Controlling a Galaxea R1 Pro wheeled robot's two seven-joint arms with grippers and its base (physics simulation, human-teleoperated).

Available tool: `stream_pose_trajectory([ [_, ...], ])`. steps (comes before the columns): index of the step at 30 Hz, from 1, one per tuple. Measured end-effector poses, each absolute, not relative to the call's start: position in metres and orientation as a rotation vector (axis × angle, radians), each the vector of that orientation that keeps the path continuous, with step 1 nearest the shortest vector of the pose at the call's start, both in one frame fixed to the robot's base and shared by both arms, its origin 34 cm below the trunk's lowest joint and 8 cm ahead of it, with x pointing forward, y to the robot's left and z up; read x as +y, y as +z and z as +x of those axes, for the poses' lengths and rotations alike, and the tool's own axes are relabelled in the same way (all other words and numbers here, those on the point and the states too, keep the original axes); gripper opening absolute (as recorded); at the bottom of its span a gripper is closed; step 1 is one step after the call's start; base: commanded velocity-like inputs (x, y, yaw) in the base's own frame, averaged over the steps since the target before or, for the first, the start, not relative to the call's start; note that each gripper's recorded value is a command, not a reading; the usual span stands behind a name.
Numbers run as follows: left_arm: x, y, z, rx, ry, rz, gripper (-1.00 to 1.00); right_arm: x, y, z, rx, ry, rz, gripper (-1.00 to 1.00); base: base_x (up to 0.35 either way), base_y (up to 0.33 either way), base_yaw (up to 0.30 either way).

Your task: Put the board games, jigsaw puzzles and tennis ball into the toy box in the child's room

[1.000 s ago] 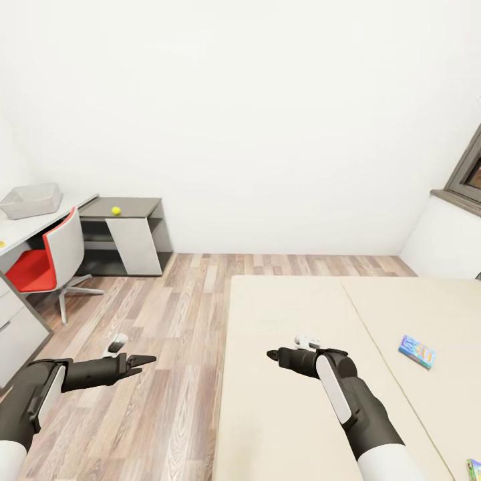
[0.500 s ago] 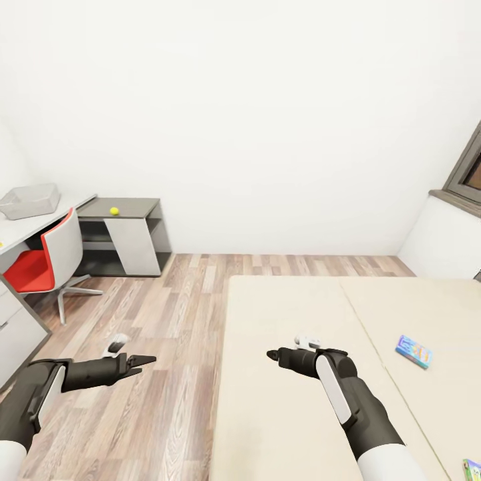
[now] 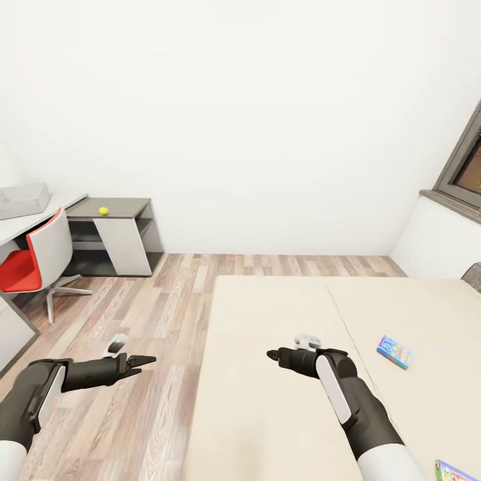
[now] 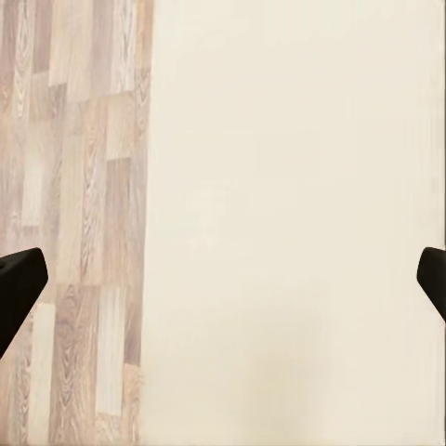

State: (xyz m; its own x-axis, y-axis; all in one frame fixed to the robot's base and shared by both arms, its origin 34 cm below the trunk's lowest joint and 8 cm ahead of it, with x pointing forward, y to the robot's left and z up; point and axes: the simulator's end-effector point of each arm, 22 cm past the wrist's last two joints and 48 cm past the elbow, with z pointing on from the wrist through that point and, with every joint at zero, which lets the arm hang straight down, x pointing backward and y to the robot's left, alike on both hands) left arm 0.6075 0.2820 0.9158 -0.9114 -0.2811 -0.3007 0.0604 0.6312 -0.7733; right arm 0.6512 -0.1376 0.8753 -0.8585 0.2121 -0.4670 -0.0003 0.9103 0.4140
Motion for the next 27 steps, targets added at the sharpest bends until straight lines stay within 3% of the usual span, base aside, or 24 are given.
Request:
stream_pose_trajectory([
  [27, 0.2816, 0.9162, 0.6074, 2.459, -1.19, -0.174, 1.0, -0.1376, 0.8754, 0.6514, 2.55, 0.553, 0.153, 1.0, 0.0, -0.296, 0.0],
])
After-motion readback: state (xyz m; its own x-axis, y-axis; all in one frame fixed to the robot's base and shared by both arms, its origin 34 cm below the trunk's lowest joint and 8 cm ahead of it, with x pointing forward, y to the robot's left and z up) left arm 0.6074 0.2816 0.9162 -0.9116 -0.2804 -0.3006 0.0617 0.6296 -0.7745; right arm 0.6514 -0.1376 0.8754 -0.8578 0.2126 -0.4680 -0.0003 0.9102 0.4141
